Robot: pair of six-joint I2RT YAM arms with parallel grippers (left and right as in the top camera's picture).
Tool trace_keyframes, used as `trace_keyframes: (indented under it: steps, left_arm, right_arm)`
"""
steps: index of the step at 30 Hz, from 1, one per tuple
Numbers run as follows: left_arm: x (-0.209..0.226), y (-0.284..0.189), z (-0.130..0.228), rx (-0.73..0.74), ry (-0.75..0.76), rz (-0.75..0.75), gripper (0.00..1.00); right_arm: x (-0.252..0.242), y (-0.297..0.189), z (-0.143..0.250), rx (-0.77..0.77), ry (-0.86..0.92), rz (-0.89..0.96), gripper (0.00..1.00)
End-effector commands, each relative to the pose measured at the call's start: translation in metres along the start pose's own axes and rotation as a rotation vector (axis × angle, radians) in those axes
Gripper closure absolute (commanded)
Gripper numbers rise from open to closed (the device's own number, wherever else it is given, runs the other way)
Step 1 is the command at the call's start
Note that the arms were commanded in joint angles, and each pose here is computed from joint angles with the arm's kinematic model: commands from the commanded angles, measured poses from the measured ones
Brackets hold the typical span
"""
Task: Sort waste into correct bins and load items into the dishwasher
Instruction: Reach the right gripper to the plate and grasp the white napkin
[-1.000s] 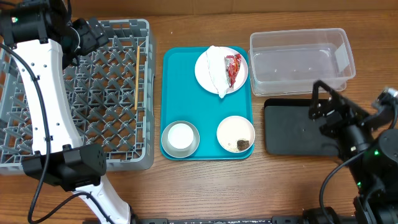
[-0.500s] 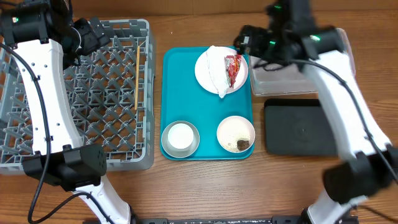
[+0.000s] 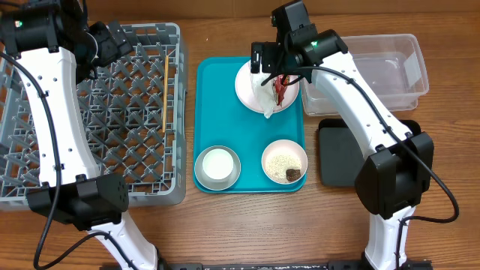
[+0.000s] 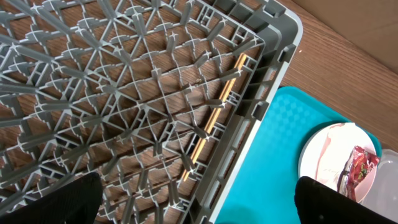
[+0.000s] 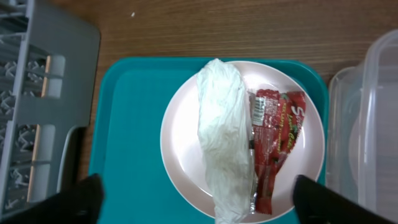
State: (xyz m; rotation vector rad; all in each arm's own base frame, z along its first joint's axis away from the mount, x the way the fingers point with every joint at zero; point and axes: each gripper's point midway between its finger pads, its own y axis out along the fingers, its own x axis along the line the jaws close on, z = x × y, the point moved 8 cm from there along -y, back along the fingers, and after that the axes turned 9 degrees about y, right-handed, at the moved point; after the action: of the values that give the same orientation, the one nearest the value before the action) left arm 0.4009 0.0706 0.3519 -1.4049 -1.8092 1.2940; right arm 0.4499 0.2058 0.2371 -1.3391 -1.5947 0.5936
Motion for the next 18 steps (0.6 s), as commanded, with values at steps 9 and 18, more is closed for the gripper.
trace_keyframes:
  steps: [9,18]
  left_arm:
    - [-0.001,-0.002,-0.001,-0.008,-0.012,0.008,0.00]
    - [-0.001,-0.002,-0.001,-0.008,-0.012,0.008,0.00]
  right_arm:
    - [0.011,0.067,0.029,0.049,-0.119,0.093,0.22]
    - [0.002,0.115,0.050,0.077,-0.145,0.197,0.32]
